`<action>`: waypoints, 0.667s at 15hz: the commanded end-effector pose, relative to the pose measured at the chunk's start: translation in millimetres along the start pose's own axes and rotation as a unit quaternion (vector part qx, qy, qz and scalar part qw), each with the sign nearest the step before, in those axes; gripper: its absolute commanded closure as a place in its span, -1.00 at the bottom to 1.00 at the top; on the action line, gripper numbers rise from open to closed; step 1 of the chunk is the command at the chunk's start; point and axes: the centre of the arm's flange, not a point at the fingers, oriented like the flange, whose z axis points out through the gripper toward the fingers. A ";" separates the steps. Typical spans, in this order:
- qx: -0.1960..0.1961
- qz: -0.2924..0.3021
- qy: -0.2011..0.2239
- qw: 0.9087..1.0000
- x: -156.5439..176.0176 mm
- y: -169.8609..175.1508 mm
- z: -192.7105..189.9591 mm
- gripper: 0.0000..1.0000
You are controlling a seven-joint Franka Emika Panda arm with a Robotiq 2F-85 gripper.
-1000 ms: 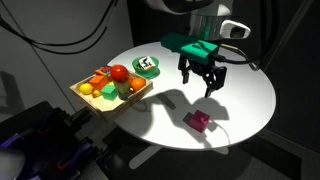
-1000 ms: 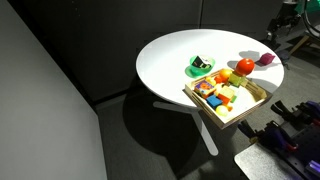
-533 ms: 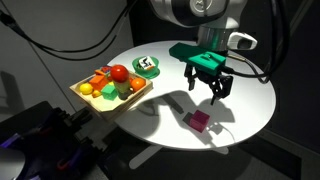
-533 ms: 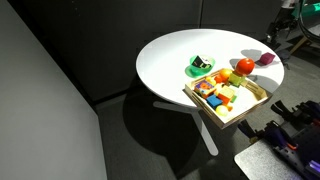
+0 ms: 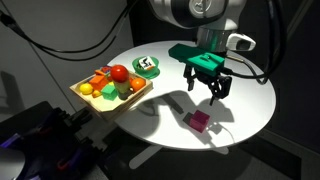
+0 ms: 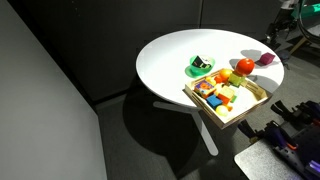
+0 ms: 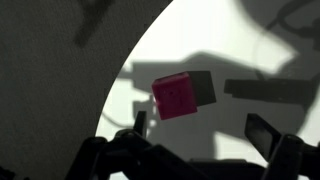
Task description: Put the pink block on the tray
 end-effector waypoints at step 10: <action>0.000 0.004 -0.020 1.000 15.0 2.8 36.9 -1.00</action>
